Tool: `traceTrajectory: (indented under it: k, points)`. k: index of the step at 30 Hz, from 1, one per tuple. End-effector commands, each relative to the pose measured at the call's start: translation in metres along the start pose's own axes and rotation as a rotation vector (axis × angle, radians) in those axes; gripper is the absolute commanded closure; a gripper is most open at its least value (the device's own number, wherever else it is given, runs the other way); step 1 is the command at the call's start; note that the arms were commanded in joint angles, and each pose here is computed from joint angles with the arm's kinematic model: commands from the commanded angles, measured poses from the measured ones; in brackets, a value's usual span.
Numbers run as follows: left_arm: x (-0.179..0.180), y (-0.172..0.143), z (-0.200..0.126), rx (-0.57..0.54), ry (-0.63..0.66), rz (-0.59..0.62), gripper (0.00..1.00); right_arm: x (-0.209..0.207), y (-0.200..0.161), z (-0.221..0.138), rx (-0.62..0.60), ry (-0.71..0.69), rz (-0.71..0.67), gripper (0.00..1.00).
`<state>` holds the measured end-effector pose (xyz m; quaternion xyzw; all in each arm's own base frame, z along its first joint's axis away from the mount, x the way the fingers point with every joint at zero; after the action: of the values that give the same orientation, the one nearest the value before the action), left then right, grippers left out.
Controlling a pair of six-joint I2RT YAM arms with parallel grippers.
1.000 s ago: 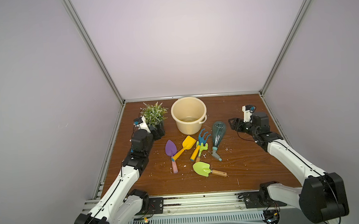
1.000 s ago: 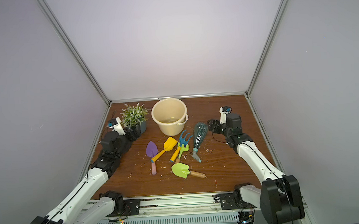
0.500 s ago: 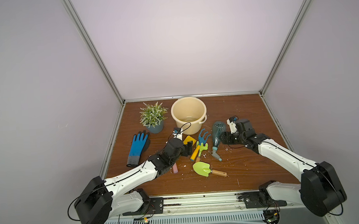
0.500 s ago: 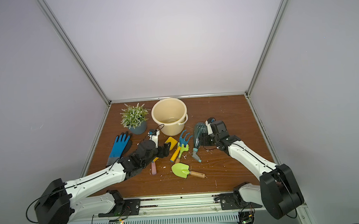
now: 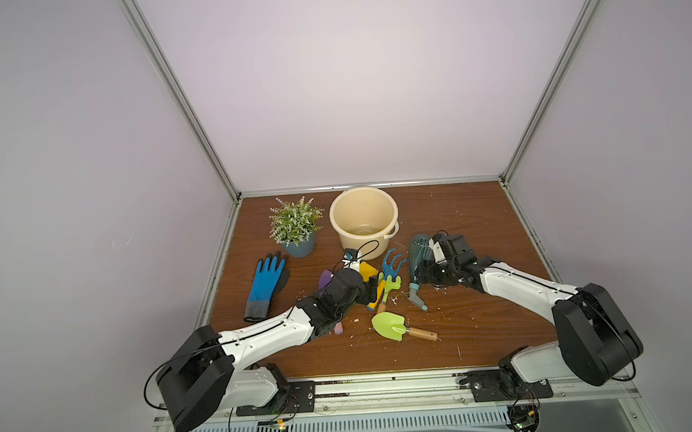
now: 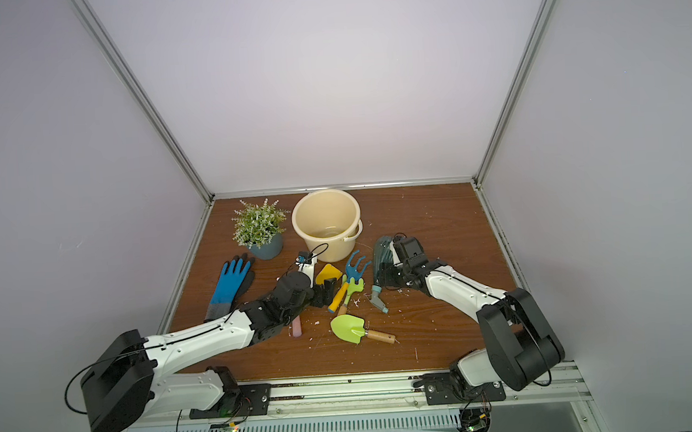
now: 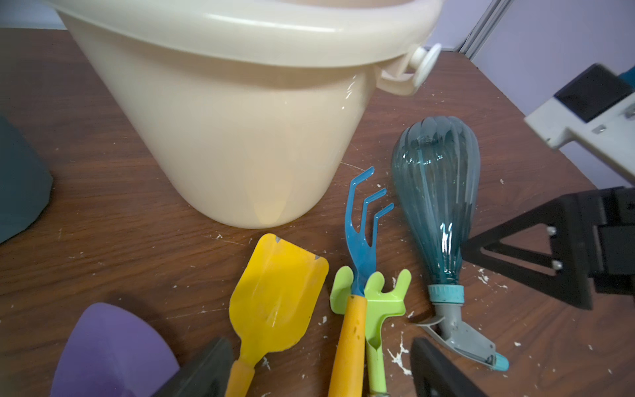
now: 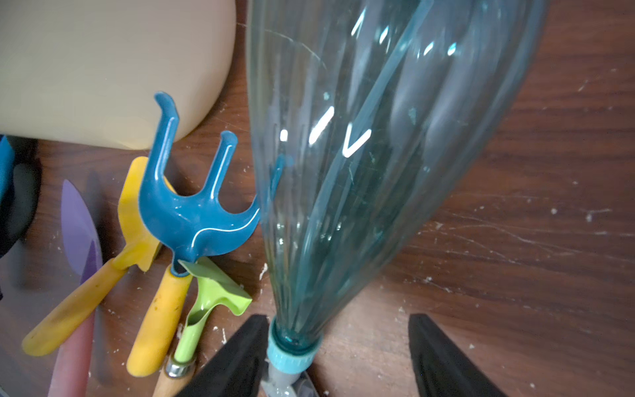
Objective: Organize the gardening tools
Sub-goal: Adjust the gardening tool at the center of the board.
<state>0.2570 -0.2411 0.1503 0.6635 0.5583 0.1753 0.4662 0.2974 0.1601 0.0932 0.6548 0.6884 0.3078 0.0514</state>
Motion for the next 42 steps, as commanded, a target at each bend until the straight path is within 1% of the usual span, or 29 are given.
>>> traceTrajectory:
  k: [1, 12, 19, 26, 31, 34, 37, 40, 42]
  points:
    - [-0.013, 0.012, 0.0, -0.042, -0.025, 0.001, 0.14, 0.01, 0.011, 0.002, -0.025, 0.033, 0.033, 0.29]
    - [-0.02, 0.006, 0.007, -0.022, -0.034, 0.021, 0.14, 0.019, 0.018, 0.016, -0.027, 0.037, 0.044, 0.3]
    - [-0.021, 0.006, 0.009, -0.016, -0.032, 0.034, 0.14, 0.027, 0.026, 0.019, -0.062, 0.055, 0.06, 0.28]
    - [-0.021, 0.005, 0.01, -0.015, -0.029, 0.041, 0.14, 0.021, 0.031, 0.028, -0.067, 0.008, 0.081, 0.32]
    - [-0.022, 0.005, 0.011, -0.013, -0.028, 0.049, 0.14, 0.017, 0.034, 0.035, -0.072, -0.026, 0.098, 0.38]
    - [-0.023, 0.006, 0.013, -0.012, -0.028, 0.057, 0.14, 0.015, 0.033, 0.039, -0.062, -0.036, 0.104, 0.39]
    - [-0.024, 0.006, 0.014, -0.01, -0.029, 0.062, 0.14, 0.013, 0.032, 0.042, -0.052, -0.047, 0.106, 0.38]
    - [-0.025, 0.006, 0.016, -0.01, -0.03, 0.063, 0.14, 0.012, 0.029, 0.045, -0.041, -0.052, 0.097, 0.31]
    - [-0.025, 0.006, 0.017, -0.011, -0.029, 0.062, 0.14, 0.012, 0.028, 0.046, -0.033, -0.055, 0.093, 0.3]
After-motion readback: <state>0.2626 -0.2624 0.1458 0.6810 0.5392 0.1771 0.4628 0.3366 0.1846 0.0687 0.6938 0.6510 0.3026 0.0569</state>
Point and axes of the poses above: each gripper's point midway between its finger pads, its own z axis out along the fingers, its own x axis along the line the jaws close on, y = z × x, the point moved 3 cm from there along -z, back along the fingers, and after that the axes turned 4 degrees about -z, right-handed, at the moved point
